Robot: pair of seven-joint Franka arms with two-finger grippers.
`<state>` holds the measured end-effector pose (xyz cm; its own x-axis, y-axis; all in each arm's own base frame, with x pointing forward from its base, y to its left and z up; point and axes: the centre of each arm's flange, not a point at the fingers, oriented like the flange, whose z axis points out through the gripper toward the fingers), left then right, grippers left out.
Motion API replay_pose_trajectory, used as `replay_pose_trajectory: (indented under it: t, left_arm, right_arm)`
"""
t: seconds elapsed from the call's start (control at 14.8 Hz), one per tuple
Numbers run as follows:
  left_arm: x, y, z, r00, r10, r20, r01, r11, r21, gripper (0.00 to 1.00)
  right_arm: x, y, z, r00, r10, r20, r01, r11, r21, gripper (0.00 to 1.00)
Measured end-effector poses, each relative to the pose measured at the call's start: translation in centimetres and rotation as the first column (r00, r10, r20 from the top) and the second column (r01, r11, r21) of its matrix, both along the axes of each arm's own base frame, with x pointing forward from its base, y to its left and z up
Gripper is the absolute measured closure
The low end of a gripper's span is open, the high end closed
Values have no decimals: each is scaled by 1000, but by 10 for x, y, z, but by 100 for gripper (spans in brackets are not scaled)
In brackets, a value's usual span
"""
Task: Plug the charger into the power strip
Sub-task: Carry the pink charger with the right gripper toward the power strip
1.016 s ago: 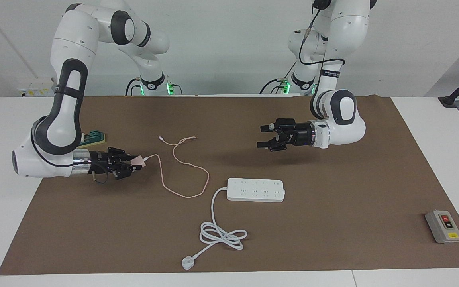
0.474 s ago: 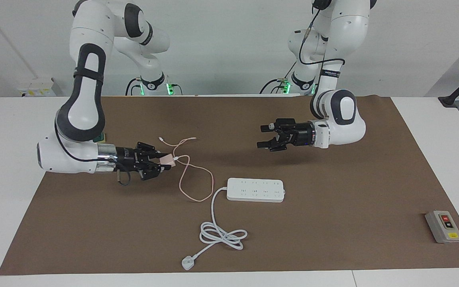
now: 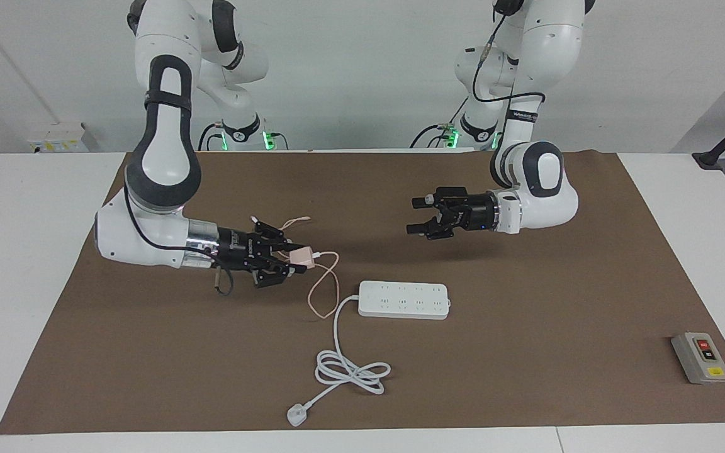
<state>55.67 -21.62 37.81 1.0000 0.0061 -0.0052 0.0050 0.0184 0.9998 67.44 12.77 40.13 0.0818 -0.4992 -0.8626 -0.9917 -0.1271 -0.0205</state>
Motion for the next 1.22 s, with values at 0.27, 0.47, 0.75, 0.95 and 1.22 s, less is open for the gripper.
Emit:
replay_pose_trajectory:
  t: [0.27,0.47,0.75,0.95,1.22]
  left_arm:
    - [1,1,-1,1000,9,3,-9,1000,9,0]
    - [0,-4,-3,1000,19,6,-19,999,29,0]
    - [1,-8,-2,1000,24,13,-25,999,41,0]
    - [2,-11,1,999,27,20,-28,999,46,0]
    - [4,-12,1,999,39,27,-40,997,59,0]
  right_arm:
    - [-4,48,10,1000,-17,8,17,1000,-25,53]
    - [-12,85,20,1000,-15,5,15,999,-37,53]
    - [-22,120,34,1000,-28,5,28,997,-66,53]
    - [-27,137,40,999,-43,12,44,995,-89,53]
    - [-34,165,42,997,-54,49,59,993,-102,53]
